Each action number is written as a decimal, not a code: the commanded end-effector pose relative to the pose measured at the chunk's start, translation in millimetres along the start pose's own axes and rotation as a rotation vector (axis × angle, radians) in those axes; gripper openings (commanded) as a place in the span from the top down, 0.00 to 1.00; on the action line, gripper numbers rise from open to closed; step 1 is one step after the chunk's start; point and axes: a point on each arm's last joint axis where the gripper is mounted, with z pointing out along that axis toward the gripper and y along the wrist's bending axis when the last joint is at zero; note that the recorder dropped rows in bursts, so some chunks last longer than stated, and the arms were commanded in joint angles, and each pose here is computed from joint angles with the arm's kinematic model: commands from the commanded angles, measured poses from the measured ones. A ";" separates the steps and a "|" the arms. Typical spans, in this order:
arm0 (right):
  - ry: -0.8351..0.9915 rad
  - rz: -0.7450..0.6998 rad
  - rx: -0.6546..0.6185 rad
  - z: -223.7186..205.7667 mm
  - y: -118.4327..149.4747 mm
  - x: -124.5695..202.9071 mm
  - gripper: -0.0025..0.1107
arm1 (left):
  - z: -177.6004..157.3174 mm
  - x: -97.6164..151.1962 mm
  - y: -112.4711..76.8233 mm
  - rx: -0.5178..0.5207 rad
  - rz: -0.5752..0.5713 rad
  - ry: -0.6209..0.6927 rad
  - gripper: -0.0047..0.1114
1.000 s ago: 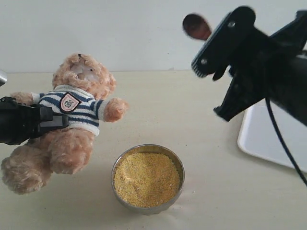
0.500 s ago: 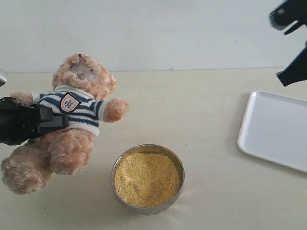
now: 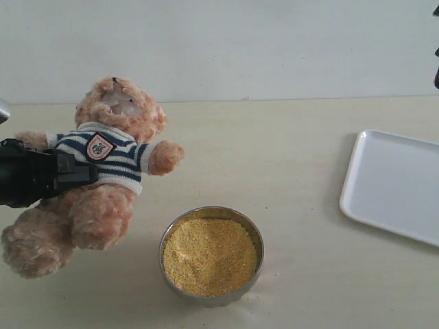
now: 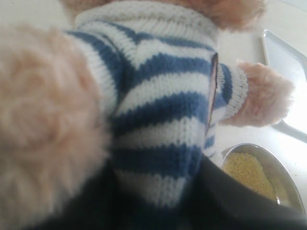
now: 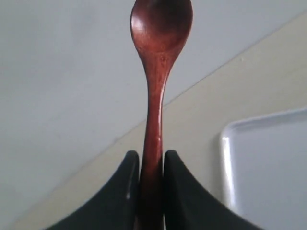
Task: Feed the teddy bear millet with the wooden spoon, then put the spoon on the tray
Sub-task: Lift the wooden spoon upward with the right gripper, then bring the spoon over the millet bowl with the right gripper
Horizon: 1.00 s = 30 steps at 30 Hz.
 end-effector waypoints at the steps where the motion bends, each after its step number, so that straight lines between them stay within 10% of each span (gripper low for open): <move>1: 0.005 0.409 -0.032 -2.9 1.0 -5.0 0.98 | 0.2 0.7 -3.2 0.027 0.003 0.001 0.92; 5: -0.017 0.528 -0.016 -3.9 -0.3 -7.2 0.98 | 0.2 0.7 -3.2 0.027 0.003 0.001 0.92; 15: -0.464 -0.260 0.431 -64.1 -22.4 -51.8 0.98 | 0.2 1.7 -3.1 0.026 0.020 0.012 0.92; 24: -0.451 -1.399 0.244 -75.2 22.5 -48.3 0.98 | 0.2 1.7 -3.1 0.026 0.020 0.012 0.92; 30: -0.231 -1.643 0.093 -52.2 29.6 -16.4 0.98 | 0.2 1.5 -3.1 0.026 0.017 0.010 0.92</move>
